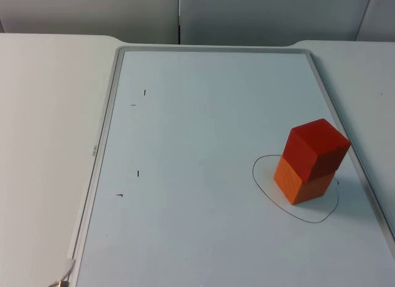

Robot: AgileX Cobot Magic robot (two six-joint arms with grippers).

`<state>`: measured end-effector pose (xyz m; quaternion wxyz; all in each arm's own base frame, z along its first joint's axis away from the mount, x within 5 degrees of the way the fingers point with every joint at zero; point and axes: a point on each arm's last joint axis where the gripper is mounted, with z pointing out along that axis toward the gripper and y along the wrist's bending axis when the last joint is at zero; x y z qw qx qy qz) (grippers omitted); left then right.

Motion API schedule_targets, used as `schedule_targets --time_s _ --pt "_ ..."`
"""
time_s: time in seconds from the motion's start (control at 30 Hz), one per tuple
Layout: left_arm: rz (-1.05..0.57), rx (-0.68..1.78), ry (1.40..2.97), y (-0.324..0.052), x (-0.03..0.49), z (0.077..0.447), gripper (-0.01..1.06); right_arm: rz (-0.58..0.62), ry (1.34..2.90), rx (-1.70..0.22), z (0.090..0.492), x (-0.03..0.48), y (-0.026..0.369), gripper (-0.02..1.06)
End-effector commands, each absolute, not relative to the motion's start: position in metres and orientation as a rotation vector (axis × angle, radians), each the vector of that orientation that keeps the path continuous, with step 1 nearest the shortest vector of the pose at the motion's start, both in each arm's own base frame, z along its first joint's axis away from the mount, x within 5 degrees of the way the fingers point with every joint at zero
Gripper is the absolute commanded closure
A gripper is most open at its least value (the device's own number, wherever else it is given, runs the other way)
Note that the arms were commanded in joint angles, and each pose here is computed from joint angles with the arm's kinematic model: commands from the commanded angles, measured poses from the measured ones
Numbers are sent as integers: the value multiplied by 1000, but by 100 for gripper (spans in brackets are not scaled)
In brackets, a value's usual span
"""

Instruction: Pick up one cube with the left hand and another cube with the right hand. First place the cube in the right hand at the target position, then stack the cube in the left hand on top.

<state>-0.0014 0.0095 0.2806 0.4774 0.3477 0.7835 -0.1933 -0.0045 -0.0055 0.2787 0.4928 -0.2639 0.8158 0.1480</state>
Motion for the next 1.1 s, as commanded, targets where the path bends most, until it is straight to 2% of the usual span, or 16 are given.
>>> schedule_targets --time_s 0.0,0.1,0.23,0.47,0.7,1.07 --pt "-487 848 1905 8 -1 280 0 360 1976 -628 278 -5 -5 0" --pt "-481 847 1904 9 -1 280 0 326 1991 -563 278 -5 -4 0" --pt "-481 847 1904 9 -1 280 0 192 2030 -343 278 -6 -3 0" --pt "-481 847 1904 9 -1 280 0 73 2049 -146 278 -6 -2 0" --pt "-437 774 1928 9 -2 280 0 27 2052 -70 278 -7 -2 0" --pt "-203 390 2018 7 -5 280 0 18 2053 -55 278 -7 -1 0"
